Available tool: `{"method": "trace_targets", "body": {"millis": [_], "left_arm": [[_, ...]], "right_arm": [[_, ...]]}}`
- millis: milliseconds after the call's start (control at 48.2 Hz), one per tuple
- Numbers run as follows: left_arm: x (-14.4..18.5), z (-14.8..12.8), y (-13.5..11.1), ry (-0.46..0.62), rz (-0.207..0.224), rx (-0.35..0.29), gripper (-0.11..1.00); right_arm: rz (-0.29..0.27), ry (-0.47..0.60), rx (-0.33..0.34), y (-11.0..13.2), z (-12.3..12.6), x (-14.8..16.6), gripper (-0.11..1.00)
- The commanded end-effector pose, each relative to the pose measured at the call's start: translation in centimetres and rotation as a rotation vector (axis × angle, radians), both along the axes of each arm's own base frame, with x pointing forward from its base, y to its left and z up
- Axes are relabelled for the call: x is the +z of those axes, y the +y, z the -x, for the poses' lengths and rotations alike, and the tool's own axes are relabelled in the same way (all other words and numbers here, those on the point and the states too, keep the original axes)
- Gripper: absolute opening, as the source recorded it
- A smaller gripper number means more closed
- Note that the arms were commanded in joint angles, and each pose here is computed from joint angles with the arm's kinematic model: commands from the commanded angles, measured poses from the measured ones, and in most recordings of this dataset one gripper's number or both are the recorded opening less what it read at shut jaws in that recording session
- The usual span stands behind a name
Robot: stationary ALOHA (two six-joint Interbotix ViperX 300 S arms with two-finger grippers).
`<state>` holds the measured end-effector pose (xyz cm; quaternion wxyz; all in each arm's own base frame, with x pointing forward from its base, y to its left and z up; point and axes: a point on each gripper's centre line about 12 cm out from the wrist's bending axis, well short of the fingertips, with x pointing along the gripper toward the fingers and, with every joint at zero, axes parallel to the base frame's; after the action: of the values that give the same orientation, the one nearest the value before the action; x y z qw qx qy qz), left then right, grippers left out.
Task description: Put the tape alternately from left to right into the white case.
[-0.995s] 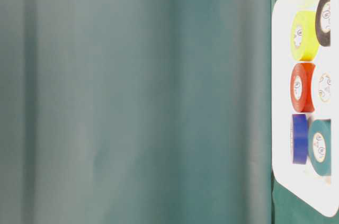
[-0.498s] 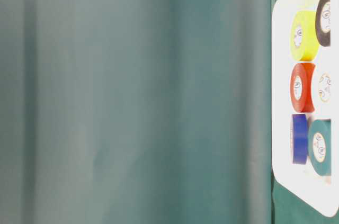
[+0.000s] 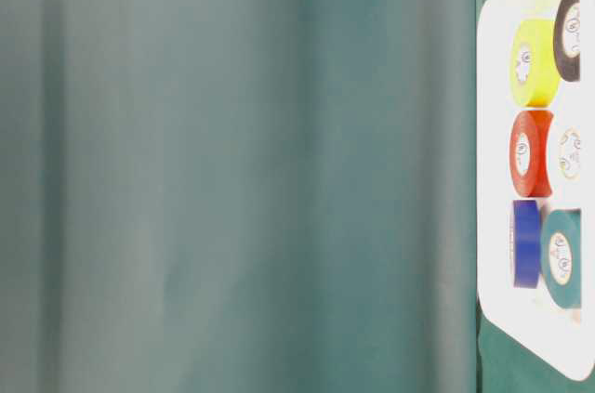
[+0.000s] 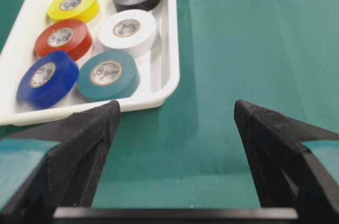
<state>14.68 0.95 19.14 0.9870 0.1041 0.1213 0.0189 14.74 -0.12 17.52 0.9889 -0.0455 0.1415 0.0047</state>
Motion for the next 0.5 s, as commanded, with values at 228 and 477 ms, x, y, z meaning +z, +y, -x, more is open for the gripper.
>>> {"method": "trace_targets", "body": {"millis": [228,477], "left_arm": [[0.44,-0.17,0.1,-0.01,0.005,0.008,0.44],[0.35,-0.17,0.08,-0.01,0.062,0.02,0.44]], "right_arm": [[-0.003,-0.001,0.001,0.01,-0.18,0.24,0.72],[-0.005,-0.001,-0.001,-0.01,-0.18,0.24,0.72]]}}
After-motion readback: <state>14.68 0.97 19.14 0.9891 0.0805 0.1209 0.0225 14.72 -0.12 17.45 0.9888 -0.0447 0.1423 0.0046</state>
